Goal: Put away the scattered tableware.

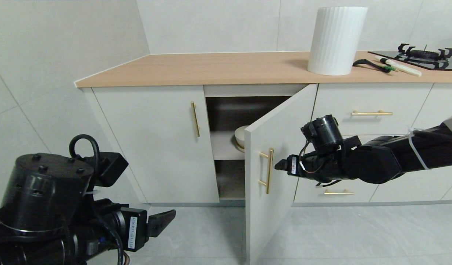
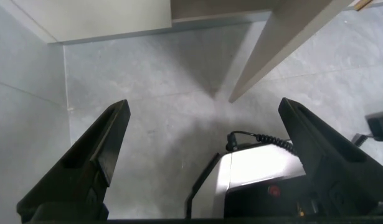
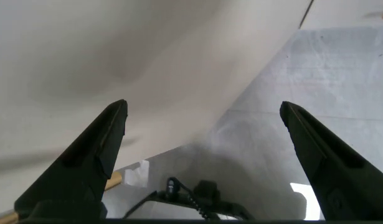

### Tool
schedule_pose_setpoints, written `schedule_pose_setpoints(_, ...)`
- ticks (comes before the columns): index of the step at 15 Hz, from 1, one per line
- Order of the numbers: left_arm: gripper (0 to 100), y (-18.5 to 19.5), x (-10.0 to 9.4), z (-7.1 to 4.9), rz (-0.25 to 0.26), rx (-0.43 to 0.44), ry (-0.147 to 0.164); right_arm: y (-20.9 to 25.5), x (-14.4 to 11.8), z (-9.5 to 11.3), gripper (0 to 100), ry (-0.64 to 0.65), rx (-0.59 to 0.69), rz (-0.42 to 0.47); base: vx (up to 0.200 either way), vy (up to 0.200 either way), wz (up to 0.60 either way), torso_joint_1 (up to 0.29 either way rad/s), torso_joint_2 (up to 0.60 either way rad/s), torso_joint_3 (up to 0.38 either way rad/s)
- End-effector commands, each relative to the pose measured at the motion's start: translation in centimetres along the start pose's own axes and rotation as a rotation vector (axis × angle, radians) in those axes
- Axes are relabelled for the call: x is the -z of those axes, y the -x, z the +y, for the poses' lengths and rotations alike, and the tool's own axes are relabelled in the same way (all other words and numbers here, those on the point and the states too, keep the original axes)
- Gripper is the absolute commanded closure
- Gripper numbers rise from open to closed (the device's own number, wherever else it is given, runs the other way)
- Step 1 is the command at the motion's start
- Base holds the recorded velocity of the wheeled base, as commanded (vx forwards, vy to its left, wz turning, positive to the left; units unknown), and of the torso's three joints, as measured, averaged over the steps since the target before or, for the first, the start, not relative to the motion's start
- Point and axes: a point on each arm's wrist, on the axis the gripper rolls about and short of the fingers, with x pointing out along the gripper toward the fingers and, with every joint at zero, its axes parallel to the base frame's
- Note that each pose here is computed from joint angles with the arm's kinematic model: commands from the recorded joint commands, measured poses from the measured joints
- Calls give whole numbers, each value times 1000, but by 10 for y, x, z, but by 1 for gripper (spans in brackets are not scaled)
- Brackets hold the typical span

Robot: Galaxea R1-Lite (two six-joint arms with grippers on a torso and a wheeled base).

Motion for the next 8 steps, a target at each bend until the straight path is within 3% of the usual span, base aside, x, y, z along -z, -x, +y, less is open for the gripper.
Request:
schedule_pose_setpoints(1,0,-1,0,0,2,-4,1,-5,2,0,0,-2,-1,-6,0,0,0,0,0,0)
schedule_pose_setpoints(4,0,-1,-3,-1,-31,7,14,-6,1,0,0,-4,-5,-17,0,0,0,0,0,0)
schedule_pose_setpoints(8,0,-2,-2,-1,-28,2,11,-9,3,0,0,-4,-2,-12,0,0,0,0,0,0)
